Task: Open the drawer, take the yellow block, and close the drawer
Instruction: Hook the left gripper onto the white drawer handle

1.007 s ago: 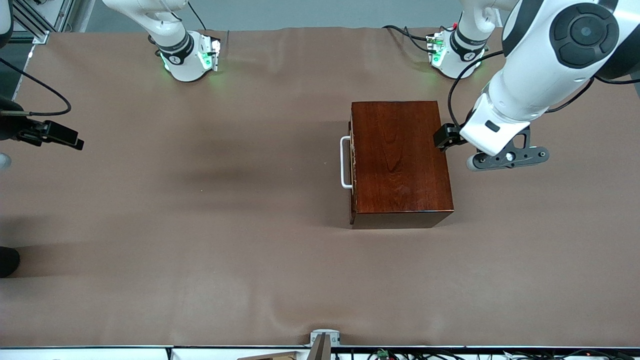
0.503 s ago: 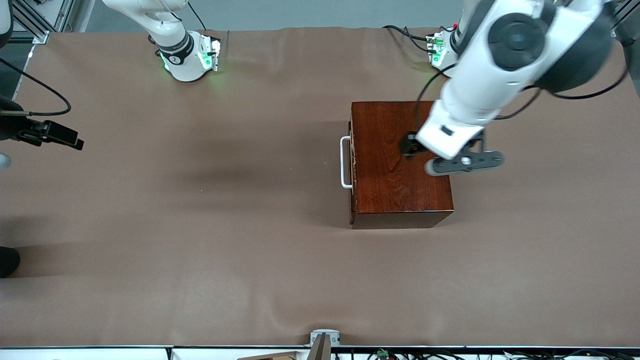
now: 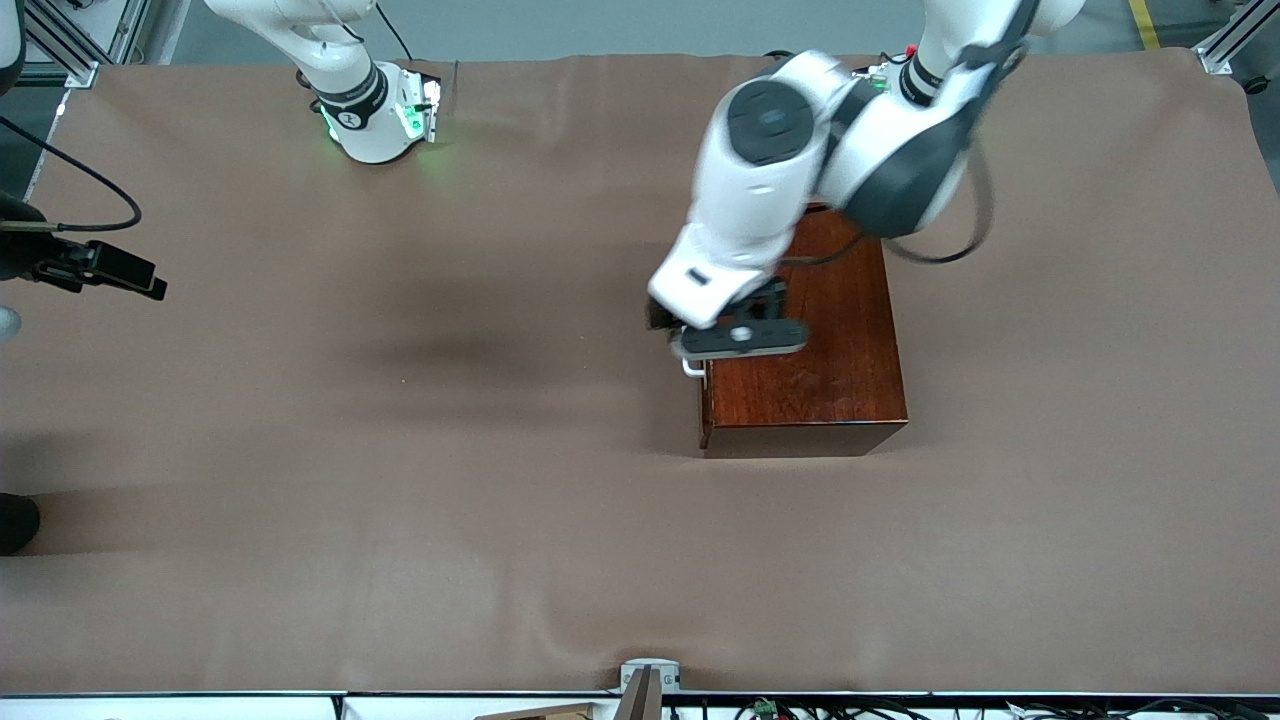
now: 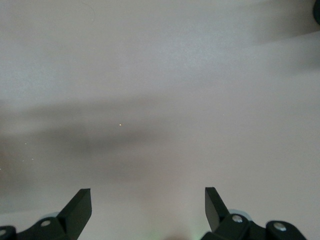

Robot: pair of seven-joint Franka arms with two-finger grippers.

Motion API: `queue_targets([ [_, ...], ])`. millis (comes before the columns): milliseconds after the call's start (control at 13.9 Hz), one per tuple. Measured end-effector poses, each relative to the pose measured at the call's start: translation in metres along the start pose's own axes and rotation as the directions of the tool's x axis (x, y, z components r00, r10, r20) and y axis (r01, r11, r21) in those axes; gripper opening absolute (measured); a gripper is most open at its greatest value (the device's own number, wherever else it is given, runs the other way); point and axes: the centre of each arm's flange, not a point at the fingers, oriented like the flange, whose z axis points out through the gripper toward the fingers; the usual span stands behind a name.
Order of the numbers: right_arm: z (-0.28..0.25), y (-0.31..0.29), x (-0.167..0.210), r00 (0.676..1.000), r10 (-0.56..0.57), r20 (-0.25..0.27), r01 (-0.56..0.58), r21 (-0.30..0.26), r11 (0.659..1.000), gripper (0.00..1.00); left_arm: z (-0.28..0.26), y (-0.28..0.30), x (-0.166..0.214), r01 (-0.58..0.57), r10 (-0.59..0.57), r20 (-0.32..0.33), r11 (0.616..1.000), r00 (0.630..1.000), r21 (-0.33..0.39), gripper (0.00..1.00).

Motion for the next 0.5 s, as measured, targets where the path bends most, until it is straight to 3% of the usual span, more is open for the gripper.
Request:
queue_targets([
  [288, 0.0, 0.0, 0.0, 1.0, 0.0, 0.0, 0.0, 0.0, 1.0, 1.0, 0.086, 0.053, -0.042, -0.015, 0.019, -0.033, 0.993, 0.999, 0.119, 1.0],
  [503, 0.0, 0.0, 0.0, 1.0, 0.0, 0.0, 0.0, 0.0, 1.0, 1.0, 0.105, 0.068, -0.061, -0.035, 0.044, -0.052, 0.984, 0.998, 0.172, 1.0],
])
